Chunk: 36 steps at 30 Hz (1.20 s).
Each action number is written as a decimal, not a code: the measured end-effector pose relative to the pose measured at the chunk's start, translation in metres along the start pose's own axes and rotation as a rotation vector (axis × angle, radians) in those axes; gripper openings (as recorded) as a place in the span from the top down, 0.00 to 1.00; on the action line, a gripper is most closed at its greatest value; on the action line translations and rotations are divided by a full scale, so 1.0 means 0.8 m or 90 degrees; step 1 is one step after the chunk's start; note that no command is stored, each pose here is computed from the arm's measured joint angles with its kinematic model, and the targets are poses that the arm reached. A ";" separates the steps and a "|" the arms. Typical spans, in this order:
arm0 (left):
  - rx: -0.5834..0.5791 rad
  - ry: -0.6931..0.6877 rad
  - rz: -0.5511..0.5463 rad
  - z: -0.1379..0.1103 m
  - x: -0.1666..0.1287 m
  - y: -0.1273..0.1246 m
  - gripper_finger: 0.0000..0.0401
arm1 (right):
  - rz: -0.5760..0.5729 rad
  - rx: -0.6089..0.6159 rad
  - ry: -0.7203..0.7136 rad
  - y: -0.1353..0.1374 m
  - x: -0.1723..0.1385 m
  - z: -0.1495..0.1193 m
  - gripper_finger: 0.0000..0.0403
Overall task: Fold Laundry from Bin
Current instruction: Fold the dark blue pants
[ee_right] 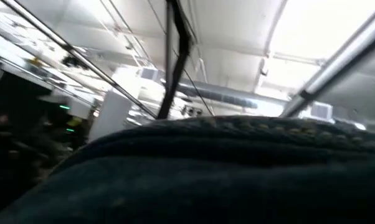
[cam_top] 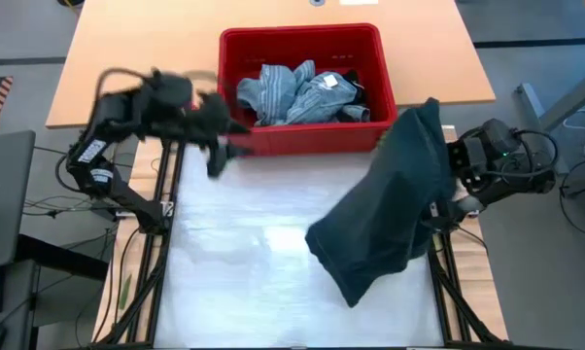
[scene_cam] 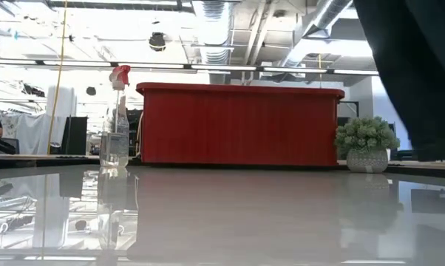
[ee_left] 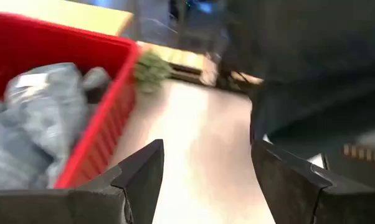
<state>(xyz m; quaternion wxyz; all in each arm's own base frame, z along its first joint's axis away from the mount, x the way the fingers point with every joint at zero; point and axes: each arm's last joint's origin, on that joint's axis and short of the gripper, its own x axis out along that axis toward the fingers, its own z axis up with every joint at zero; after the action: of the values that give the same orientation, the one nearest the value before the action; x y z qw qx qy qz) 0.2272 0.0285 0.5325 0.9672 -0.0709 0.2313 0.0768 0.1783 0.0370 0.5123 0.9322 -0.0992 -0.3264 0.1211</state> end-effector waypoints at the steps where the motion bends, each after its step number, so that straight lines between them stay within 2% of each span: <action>1: 0.022 0.005 -0.018 -0.005 0.007 -0.012 0.43 | -0.007 0.001 0.008 0.000 -0.001 -0.001 0.96; 5: 0.115 0.003 -0.104 -0.037 0.025 -0.055 0.43 | -0.031 0.003 0.027 -0.002 -0.007 0.004 0.96; 9: 0.154 -0.076 -0.214 -0.078 0.043 -0.095 0.43 | -0.063 0.004 0.056 -0.004 -0.011 0.004 0.96; 14: 0.087 -0.235 -0.207 -0.127 0.073 -0.117 0.43 | -0.087 0.003 0.086 -0.005 -0.009 -0.005 0.96; 18: 0.054 -0.286 -0.211 -0.152 0.098 -0.120 0.43 | -0.097 0.003 0.097 -0.009 -0.006 -0.012 0.96; 25: -0.006 -0.357 -0.249 -0.154 0.106 -0.123 0.43 | -0.116 0.003 0.115 -0.017 -0.003 -0.023 0.96; 31: -0.092 -0.410 -0.291 -0.144 0.110 -0.124 0.43 | -0.142 0.000 0.131 -0.019 0.001 -0.031 0.96; 36: -0.116 -0.445 -0.255 -0.137 0.112 -0.112 0.43 | -0.143 0.000 0.137 -0.019 0.004 -0.036 0.96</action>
<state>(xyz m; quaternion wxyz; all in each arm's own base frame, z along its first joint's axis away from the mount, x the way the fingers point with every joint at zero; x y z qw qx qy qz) 0.2744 -0.0680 0.4039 0.9732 -0.1693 -0.1375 -0.0731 0.2014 0.0202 0.4959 0.9695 -0.0744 -0.2335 0.0046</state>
